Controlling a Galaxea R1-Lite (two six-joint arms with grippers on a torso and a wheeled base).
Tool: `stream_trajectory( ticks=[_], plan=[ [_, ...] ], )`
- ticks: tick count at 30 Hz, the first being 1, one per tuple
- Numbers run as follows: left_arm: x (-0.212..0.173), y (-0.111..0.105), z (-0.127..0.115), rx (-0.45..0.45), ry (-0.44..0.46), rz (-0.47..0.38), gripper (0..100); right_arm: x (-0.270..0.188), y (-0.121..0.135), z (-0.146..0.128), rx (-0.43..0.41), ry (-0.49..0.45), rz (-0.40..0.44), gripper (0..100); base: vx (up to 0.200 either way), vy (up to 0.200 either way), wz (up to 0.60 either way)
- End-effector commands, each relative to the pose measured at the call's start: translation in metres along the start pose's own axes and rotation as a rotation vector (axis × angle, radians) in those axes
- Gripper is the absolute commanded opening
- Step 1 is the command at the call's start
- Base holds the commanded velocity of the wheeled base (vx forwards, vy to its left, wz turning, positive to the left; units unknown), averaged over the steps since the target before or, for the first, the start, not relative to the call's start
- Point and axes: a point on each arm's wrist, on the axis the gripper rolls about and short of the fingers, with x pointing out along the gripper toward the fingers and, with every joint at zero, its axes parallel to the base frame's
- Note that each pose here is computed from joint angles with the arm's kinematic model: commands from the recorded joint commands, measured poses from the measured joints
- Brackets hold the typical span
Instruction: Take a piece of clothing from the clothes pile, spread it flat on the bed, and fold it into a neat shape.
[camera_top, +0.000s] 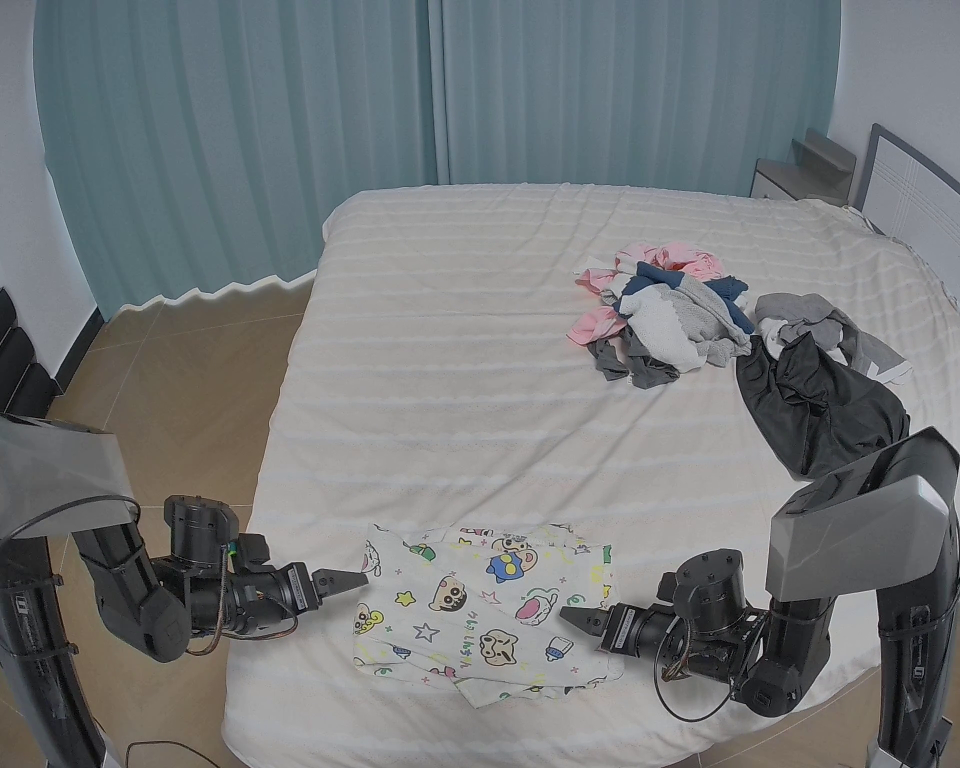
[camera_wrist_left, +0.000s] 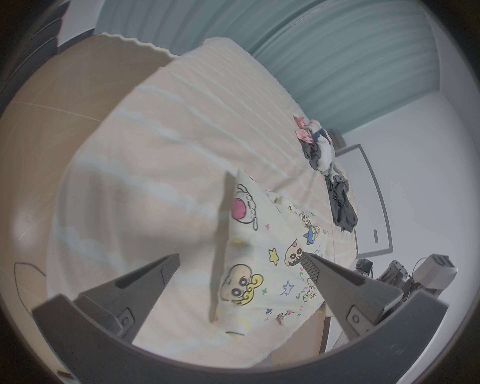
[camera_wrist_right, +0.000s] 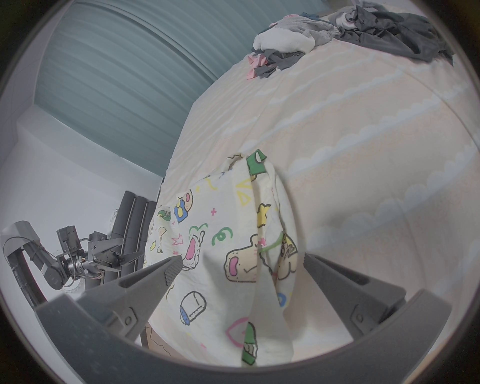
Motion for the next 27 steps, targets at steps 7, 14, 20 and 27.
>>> stream_trajectory(
  ticks=[7, 14, 20, 27],
  plan=[
    [0.034, 0.003, -0.012, 0.032, 0.053, -0.003, 100, 0.016, -0.002, 0.0, 0.0, -0.008, 0.013, 100, 0.0, 0.0, 0.0],
    [0.042, -0.001, -0.017, 0.059, 0.05, -0.016, 100, 0.021, 0.001, 0.001, -0.007, 0.01, 0.049, 100, 0.0, 0.0, 0.0],
    [0.058, -0.006, -0.024, 0.092, 0.038, 0.026, 100, 0.024, 0.002, 0.001, -0.023, 0.059, 0.042, 100, 0.0, 0.0, 0.0],
    [0.066, -0.009, -0.029, 0.116, -0.001, 0.032, 100, 0.031, 0.012, 0.006, -0.044, 0.055, 0.076, 100, 0.0, 0.0, 0.0]
  ],
)
